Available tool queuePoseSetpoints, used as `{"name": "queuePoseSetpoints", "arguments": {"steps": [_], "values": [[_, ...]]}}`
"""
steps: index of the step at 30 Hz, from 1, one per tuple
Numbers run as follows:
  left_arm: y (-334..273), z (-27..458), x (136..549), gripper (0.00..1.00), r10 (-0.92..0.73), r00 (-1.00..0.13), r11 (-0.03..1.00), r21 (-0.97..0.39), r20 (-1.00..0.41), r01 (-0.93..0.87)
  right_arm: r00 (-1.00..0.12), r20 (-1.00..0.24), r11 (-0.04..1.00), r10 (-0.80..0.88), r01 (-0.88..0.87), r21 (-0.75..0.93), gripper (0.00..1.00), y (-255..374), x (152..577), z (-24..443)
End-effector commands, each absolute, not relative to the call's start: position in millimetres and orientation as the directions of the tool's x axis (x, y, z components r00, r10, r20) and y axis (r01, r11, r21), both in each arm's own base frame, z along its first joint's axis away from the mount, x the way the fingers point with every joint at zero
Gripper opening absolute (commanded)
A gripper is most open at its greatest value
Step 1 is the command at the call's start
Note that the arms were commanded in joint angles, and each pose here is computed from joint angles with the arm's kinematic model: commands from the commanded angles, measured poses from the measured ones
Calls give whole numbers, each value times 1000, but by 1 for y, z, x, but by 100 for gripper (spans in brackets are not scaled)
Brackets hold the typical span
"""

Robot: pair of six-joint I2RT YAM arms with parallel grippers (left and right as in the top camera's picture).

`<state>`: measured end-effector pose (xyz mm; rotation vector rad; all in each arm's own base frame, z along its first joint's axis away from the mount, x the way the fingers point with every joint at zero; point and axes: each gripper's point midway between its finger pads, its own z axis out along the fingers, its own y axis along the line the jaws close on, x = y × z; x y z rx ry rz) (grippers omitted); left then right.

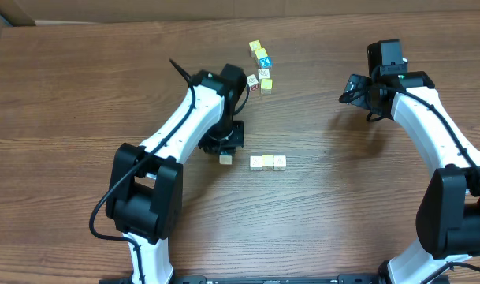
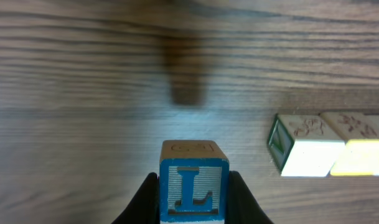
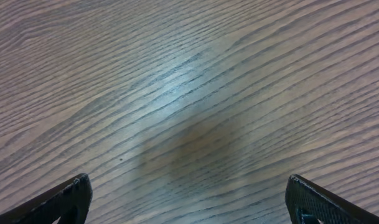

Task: Flip 4 blocks
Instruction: 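Carry the L block forward and set it left of the Z block, then push the blue block rightward against the Z block with the left gripper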

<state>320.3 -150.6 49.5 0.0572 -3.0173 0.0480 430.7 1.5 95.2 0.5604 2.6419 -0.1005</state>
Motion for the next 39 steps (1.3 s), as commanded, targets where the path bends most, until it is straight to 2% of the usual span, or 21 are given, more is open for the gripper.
{"name": "queuePoseSetpoints", "arguments": {"steps": [1, 3, 4, 5, 6, 7, 9, 12, 17, 20, 21, 22, 27, 34, 39], "values": [[-165, 45, 311, 4, -59, -987, 993, -90, 153, -73, -796, -478, 914, 371, 404, 36, 100, -1, 438, 116], [-165, 44, 311, 7, -58, -987, 993, -90, 152, -72, -796, -478, 914, 371, 404, 36, 100, -1, 438, 116], [-165, 45, 312, 11, -57, -987, 993, -90, 151, -71, -796, -478, 914, 371, 404, 36, 100, -1, 438, 116], [-165, 45, 312, 18, -49, -987, 994, -92, 151, -64, -796, -478, 914, 371, 404, 36, 100, -1, 438, 116], [-164, 45, 312, 34, -39, -988, 994, -93, 151, -54, -796, -478, 914, 371, 404, 36, 100, -1, 438, 116], [-163, 45, 311, 41, -33, -988, 995, -92, 153, -48, -796, -478, 914, 371, 404, 36, 100, -1, 438, 116], [-162, 47, 312, 47, -37, -988, 994, -94, 153, -52, -796, -478, 914, 371, 404, 36, 100, -1, 438, 116], [-159, 56, 319, 49, -48, -990, 993, -99, 135, -62, -796, -478, 914, 371, 404, 36, 100, -1, 438, 116], [-156, 86, 333, 47, -48, -996, 991, -122, 80, -57, -796, -478, 914, 371, 404, 36, 100, -1, 438, 116], [-145, 102, 337, 41, -57, -997, 994, -89, 42, -60, -796, -478, 914, 371, 404, 36, 100, -1, 438, 116], [-142, 105, 337, 30, -60, -998, 995, -81, 34, -62, -796, -478, 914, 371, 404, 36, 100, -1, 438, 116], [-140, 107, 335, 4, -62, -997, 995, -77, 38, -65, -796, -478, 914, 371, 404, 36, 100, -1, 438, 116], [-131, 101, 316, 4, -59, -993, 998, -22, 104, -61, -796, -478, 914, 371, 404, 36, 100, -1, 438, 116], [-122, 66, 287, 4, -77, -978, 997, 23, 196, -74, -796, -479, 914, 371, 404, 36, 100, -1, 438, 116], [-129, 40, 271, 4, -93, -967, 994, -26, 239, -102, -796, -478, 914, 371, 404, 36, 100, -1, 438, 116]]}}
